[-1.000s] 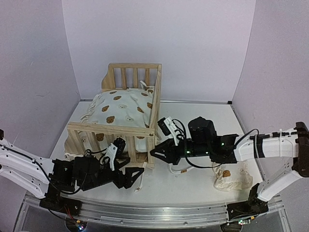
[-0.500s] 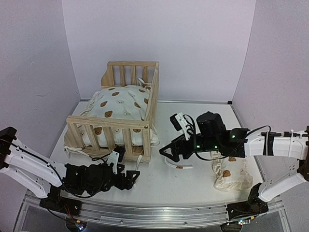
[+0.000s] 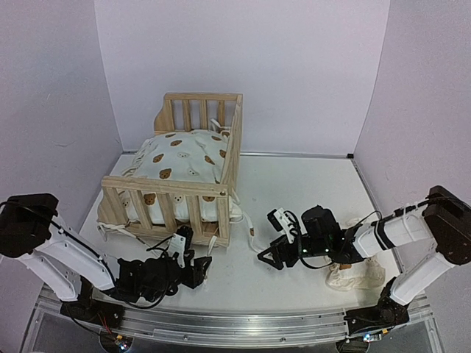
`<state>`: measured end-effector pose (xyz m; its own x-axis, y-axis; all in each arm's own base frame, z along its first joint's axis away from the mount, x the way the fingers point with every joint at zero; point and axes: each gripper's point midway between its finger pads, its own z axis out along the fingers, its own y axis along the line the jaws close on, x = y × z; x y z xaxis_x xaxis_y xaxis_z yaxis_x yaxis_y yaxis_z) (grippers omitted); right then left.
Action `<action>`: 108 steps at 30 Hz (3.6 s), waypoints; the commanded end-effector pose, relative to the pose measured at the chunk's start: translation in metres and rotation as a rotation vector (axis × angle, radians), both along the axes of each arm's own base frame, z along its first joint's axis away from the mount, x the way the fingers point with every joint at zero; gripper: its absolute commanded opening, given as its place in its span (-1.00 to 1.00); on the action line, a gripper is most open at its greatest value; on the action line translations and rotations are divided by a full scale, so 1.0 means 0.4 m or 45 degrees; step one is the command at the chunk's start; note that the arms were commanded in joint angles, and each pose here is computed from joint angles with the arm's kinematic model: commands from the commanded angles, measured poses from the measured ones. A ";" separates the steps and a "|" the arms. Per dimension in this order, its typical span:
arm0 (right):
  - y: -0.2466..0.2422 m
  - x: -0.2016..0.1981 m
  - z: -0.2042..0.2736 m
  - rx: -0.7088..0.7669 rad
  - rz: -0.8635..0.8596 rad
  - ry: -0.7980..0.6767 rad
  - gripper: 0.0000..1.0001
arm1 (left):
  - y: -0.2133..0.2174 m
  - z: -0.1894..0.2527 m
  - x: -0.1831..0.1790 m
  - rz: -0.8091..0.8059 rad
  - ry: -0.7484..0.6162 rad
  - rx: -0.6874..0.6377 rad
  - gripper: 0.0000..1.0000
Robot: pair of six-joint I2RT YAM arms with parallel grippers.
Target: Set up the pet bed
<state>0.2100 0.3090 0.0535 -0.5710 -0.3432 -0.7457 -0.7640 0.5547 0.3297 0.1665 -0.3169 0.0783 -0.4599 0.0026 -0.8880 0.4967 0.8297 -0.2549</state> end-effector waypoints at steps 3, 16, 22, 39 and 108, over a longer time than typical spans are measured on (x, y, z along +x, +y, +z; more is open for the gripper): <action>0.056 0.070 0.068 0.162 -0.020 -0.229 0.43 | -0.040 0.028 0.030 0.035 -0.123 -0.090 0.04; 0.117 0.133 0.060 0.292 -0.086 -0.250 0.17 | -0.055 0.021 0.043 0.003 -0.165 -0.125 -0.64; 0.116 0.123 0.071 0.425 -0.165 -0.132 -0.50 | -0.098 0.050 0.011 -0.139 -0.146 -0.162 -1.00; 0.157 -0.135 0.437 0.852 0.113 0.842 -1.00 | -0.214 0.087 -0.229 -0.451 -0.039 -0.124 -1.00; 0.149 -0.233 0.331 0.030 0.123 0.342 0.48 | -0.113 0.224 -0.246 -0.408 -0.091 -0.351 -1.00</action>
<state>0.1316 0.4093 0.1690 -0.7534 -0.2737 -0.5979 -0.6368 0.5303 0.5597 0.0569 -0.3783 0.1452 -0.3746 0.0077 -0.9272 0.7823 0.5394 -0.3116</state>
